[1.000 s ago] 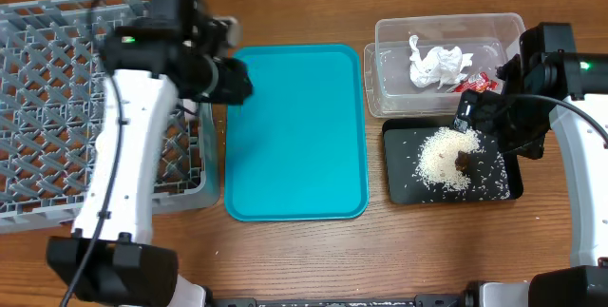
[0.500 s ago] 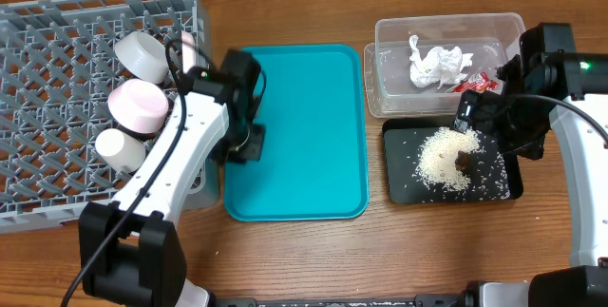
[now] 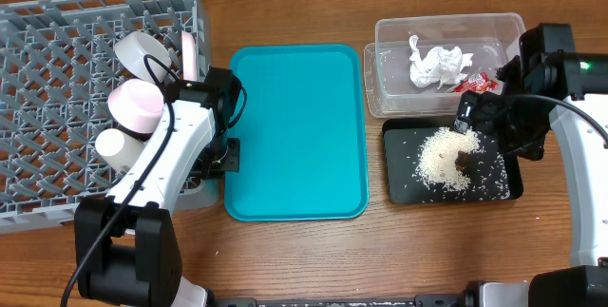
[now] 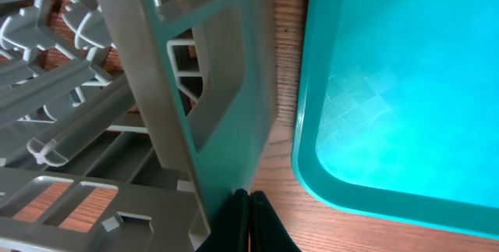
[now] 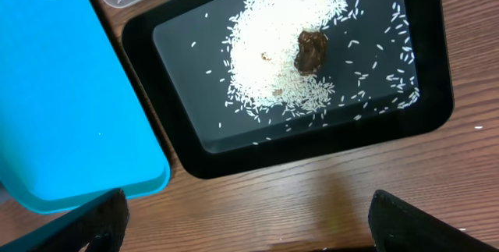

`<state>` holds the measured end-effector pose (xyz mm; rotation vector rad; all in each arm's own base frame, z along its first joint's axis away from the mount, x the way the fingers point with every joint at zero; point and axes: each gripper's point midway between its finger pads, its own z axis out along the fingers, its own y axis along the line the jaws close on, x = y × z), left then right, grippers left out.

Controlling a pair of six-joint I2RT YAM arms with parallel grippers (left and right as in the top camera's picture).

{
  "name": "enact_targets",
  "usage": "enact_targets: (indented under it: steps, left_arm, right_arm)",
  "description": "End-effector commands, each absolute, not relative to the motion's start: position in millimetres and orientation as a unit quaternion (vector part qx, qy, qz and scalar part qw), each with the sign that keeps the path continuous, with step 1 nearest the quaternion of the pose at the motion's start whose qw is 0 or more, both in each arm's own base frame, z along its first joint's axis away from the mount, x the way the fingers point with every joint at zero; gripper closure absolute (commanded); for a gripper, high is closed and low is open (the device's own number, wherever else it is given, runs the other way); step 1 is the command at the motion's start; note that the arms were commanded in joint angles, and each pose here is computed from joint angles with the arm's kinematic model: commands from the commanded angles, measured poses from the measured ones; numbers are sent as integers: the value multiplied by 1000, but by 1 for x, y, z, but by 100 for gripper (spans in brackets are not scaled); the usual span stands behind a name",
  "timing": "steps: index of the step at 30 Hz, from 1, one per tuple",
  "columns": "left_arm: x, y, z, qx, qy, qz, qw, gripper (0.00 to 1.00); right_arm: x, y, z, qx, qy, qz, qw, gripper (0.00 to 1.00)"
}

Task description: Sort waste into correct bins and load items into the dishwasher

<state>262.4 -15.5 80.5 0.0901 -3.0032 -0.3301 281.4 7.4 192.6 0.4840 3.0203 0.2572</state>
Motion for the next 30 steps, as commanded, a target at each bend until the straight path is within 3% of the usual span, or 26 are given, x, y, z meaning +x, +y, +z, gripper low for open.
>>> enact_targets:
  steps: [1,16,21,23,24,25,30]
  left_arm:
    - [259,-4,84,49,-987,-145,57,96]
    - [260,6,89,78,-980,-178,46,95]
    - [276,-9,111,65,-985,-162,1,94]
    - [287,-26,131,44,-987,-148,-45,89]
    - [292,-33,138,37,-987,-142,-63,80]
    - [298,-42,148,30,-987,-132,-89,63]
    - [319,-58,183,29,-981,-98,-167,20]
  right_arm:
    - [284,5,198,158,983,80,46,0]
    - [283,5,198,158,983,80,46,0]
    - [285,5,198,158,983,80,49,0]
    - [290,4,198,157,982,81,60,0]
    - [294,4,199,157,982,82,67,0]
    - [300,4,200,155,981,83,81,0]
    - [337,4,210,142,973,96,157,0]
